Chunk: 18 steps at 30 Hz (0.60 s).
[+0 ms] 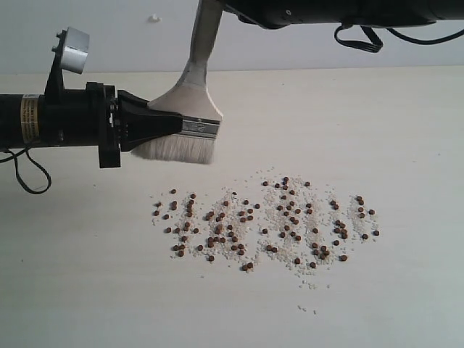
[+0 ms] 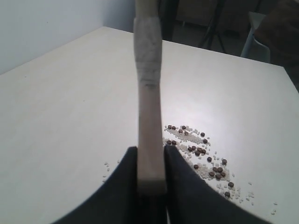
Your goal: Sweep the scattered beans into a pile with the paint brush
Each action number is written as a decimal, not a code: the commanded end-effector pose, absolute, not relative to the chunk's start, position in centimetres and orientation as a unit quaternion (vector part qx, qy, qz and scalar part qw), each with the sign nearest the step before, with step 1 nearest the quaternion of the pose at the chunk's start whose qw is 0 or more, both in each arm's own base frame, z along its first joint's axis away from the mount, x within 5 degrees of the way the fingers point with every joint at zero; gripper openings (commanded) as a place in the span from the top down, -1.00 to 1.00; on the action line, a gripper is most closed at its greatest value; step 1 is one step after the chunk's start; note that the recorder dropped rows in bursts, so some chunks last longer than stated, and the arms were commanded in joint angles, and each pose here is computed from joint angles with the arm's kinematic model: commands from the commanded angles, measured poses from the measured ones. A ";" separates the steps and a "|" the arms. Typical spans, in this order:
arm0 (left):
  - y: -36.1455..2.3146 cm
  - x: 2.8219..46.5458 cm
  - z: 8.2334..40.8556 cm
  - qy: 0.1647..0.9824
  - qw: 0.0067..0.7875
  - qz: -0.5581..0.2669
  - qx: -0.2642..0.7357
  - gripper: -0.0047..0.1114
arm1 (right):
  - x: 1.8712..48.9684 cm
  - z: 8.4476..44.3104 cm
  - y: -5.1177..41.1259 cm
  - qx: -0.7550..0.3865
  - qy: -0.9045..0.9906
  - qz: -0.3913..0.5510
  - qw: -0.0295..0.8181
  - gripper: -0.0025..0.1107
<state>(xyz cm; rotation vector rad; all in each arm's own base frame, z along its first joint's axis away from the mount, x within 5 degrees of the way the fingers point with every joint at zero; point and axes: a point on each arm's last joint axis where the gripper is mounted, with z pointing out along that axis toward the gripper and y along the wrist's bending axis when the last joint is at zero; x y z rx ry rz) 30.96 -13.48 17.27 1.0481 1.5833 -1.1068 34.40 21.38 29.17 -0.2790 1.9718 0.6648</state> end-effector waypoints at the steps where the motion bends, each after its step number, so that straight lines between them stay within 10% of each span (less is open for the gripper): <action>1: -13.5 31.1 17.8 0.634 0.466 -0.452 0.420 0.92 | 34.3 30.2 21.8 -0.099 0.809 0.288 0.503 0.96; 18: -13.5 31.2 17.9 0.634 0.470 -0.453 0.415 0.92 | 34.0 30.4 22.2 -0.078 0.807 0.333 0.482 0.96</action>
